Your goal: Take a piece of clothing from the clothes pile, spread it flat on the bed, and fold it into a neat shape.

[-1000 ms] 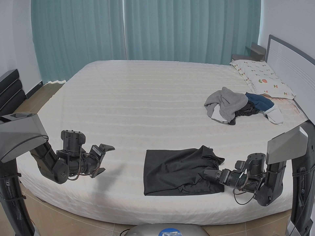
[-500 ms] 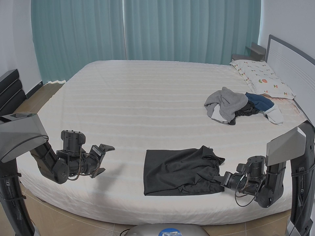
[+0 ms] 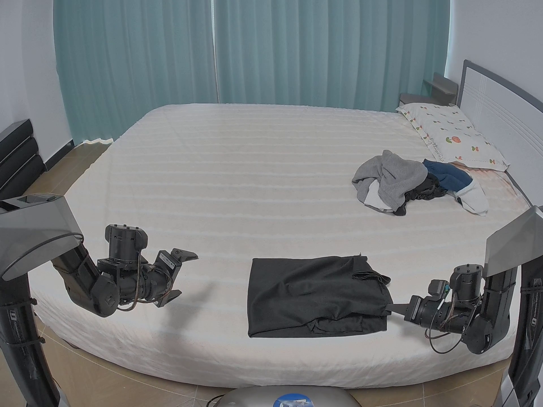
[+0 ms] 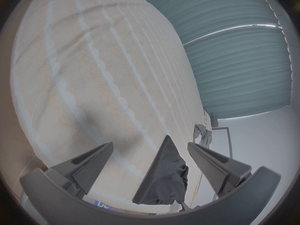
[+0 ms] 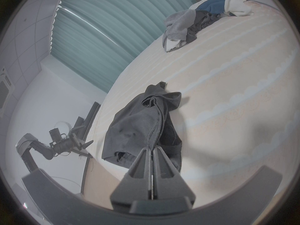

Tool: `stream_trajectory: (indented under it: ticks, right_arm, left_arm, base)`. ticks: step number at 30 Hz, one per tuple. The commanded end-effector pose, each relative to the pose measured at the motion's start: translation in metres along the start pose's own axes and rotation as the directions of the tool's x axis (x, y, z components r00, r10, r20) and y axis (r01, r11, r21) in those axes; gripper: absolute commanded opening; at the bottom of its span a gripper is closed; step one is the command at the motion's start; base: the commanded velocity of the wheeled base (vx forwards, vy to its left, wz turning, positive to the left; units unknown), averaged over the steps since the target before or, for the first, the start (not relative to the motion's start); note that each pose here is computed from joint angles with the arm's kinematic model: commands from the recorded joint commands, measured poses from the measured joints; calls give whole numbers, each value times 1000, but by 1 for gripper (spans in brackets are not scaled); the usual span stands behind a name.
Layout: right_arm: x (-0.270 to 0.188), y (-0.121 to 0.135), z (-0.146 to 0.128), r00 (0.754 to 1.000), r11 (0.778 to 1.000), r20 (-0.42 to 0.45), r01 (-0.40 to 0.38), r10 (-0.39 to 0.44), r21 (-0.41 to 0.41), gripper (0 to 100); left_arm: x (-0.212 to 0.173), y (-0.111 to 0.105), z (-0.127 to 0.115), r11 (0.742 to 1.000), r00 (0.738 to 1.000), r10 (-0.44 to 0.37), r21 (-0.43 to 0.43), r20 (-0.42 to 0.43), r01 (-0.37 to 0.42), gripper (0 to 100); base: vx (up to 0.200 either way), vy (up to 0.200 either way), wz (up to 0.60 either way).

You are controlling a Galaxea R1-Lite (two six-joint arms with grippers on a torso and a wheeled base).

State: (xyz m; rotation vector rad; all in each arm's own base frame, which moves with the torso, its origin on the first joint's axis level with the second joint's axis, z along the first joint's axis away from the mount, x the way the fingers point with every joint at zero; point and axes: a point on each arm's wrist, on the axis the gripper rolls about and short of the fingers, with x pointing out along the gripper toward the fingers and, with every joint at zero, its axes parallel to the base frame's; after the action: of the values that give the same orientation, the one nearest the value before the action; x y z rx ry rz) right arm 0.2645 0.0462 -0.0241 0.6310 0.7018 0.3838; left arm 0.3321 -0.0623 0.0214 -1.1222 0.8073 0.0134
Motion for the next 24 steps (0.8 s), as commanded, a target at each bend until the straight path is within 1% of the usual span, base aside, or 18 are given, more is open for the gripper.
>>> stream_trajectory:
  ticks: [1,6,11,14,18,19,21,24]
  right_arm:
    - [-9,-6,3,1000,1000,7,-1,1,-6,0]
    - [-9,-14,2,1000,1000,2,17,-17,-12,0]
    - [-6,-27,-8,998,997,-39,51,-53,-58,0]
    - [-5,-29,-11,997,995,-52,56,-60,-78,0]
    - [-5,-30,-10,997,995,-50,56,-61,-84,0]
    - [-5,-29,-9,998,995,-42,52,-56,-89,100]
    - [-6,-28,-4,999,995,-24,47,-49,-94,100]
    - [-11,-20,8,999,994,27,30,-27,-103,100]
  left_arm:
    - [0,0,0,1000,1000,1,-1,0,-1,100]
    - [0,0,0,1000,1000,1,-1,0,-1,100]
    - [0,0,0,1000,1000,1,-2,0,-1,100]
    - [0,0,0,1000,1000,1,-2,0,-1,100]
    - [0,0,0,1000,1000,-1,-2,0,1,100]
    - [0,0,0,1000,1000,-2,-1,2,2,100]
    - [0,-1,1,1000,1000,-2,-5,6,2,100]
    - [-2,-1,4,1000,1000,-7,-14,23,7,100]
  base:
    - [0,0,0]
    - [0,0,0]
    - [0,0,0]
    - [0,0,0]
    - [0,0,0]
    - [0,0,0]
    - [0,0,0]
    - [0,0,0]
